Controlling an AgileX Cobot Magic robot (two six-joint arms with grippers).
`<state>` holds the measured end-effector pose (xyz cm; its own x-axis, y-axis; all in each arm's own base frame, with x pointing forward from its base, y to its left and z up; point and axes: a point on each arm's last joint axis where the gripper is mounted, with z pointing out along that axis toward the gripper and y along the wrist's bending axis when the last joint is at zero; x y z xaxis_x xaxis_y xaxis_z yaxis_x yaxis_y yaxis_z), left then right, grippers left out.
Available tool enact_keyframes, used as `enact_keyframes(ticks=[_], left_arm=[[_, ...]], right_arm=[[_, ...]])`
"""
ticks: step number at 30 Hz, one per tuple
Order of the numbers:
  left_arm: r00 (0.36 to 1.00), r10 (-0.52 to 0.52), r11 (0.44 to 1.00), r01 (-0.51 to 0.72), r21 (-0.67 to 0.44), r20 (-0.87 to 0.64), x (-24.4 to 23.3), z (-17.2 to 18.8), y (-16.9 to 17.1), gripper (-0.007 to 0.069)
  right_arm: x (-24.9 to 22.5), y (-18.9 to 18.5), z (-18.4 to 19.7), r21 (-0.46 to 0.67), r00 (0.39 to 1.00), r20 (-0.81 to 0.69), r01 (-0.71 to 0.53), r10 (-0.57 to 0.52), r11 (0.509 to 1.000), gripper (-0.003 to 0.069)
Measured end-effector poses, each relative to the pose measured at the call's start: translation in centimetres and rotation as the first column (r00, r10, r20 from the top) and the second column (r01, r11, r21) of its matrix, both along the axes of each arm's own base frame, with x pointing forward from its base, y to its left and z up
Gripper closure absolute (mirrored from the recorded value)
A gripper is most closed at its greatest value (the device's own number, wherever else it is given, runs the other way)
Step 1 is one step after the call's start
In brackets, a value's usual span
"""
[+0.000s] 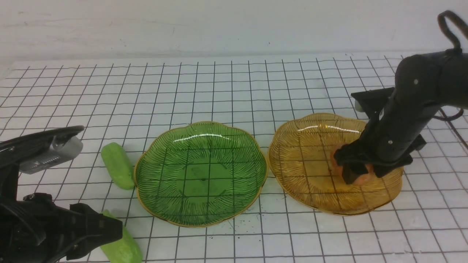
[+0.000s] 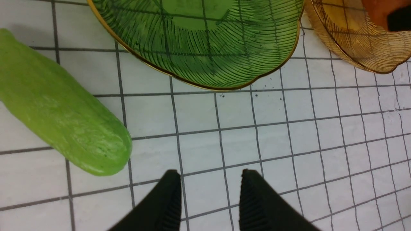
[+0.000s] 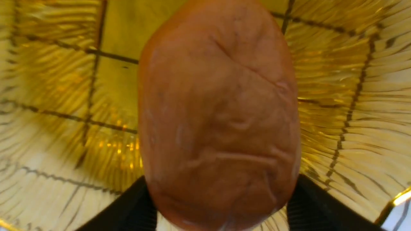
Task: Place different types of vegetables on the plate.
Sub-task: 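Put the potato onto the plate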
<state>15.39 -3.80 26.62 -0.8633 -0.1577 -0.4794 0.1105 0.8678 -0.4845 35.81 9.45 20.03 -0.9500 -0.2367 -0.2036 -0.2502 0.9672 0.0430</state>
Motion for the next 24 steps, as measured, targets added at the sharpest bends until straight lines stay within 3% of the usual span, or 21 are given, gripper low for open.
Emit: enact_keyframes(ticks=[4, 8, 15, 24], left_arm=[[1.0, 0.0, 1.0, 0.0, 0.0, 0.0, 0.0, 0.0, 0.0, 0.0389], [1.0, 0.0, 1.0, 0.0, 0.0, 0.0, 0.0, 0.0, 0.0, 0.0389], [1.0, 0.0, 1.0, 0.0, 0.0, 0.0, 0.0, 0.0, 0.0, 0.0389], [1.0, 0.0, 1.0, 0.0, 0.0, 0.0, 0.0, 0.0, 0.0, 0.0389]], right_arm=[[0.4, 0.0, 0.8, -0.015, 1.0, 0.009, -0.006, 0.006, 1.0, 0.0], [1.2, -0.2, 3.0, -0.051, 1.0, 0.029, -0.003, 0.004, 0.999, -0.0029], [4.4, -4.0, 6.9, -0.065, 0.978, 0.187, 0.103, -0.089, 0.993, -0.0027], [8.3, -8.1, 3.0, -0.168, 0.95, 0.3, 0.143, -0.087, 0.975, 0.0043]])
